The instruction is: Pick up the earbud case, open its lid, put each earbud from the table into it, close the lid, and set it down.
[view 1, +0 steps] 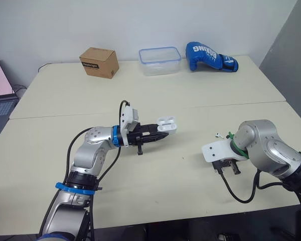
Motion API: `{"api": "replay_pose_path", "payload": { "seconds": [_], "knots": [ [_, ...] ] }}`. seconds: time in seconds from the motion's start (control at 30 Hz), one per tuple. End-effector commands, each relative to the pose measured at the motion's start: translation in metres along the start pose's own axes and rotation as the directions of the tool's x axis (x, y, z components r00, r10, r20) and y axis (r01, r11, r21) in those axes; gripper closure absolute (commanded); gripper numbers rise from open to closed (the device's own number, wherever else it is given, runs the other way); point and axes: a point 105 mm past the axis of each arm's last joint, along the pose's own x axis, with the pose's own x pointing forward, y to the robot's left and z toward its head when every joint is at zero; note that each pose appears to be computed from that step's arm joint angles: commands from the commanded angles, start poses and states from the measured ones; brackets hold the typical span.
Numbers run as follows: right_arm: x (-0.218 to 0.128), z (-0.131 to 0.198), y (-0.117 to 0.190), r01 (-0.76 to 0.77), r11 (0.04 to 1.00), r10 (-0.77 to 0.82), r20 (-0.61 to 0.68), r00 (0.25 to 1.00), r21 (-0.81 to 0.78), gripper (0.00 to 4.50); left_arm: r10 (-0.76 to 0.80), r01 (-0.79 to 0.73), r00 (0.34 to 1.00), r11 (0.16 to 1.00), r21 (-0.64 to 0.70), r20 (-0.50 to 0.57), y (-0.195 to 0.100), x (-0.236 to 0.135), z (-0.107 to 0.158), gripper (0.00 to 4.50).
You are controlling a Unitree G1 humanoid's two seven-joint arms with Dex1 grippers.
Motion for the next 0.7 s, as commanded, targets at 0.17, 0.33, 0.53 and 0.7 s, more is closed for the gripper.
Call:
{"api": "replay_pose_path", "payload": {
  "seconds": [0.17, 0.33, 0.53, 0.7],
  "knots": [
    [-0.005, 0.001, 0.003, -0.04, 0.999, 0.04, -0.013, 0.999, -0.021, 4.09, 0.003, -0.003, 1.0, 0.999, 0.039, 0.014, 0.001, 0.001, 0.008, 3.66],
    [-0.005, 0.0, 0.005, -0.042, 0.999, 0.042, -0.02, 0.999, -0.029, 4.09, 0.002, -0.002, 1.0, 0.999, 0.039, 0.012, 0.0, 0.0, 0.007, 3.66],
    [-0.006, 0.001, 0.005, -0.034, 0.999, 0.033, -0.016, 0.999, -0.03, 4.09, 0.007, -0.008, 1.0, 0.999, 0.038, 0.017, 0.001, 0.0, 0.006, 3.66],
    [-0.019, 0.011, -0.012, 0.097, 0.992, -0.105, 0.119, 0.987, 0.075, 4.09, 0.039, -0.041, 0.998, 0.999, 0.031, 0.053, 0.008, -0.002, 0.011, 3.66]
  ]
}}
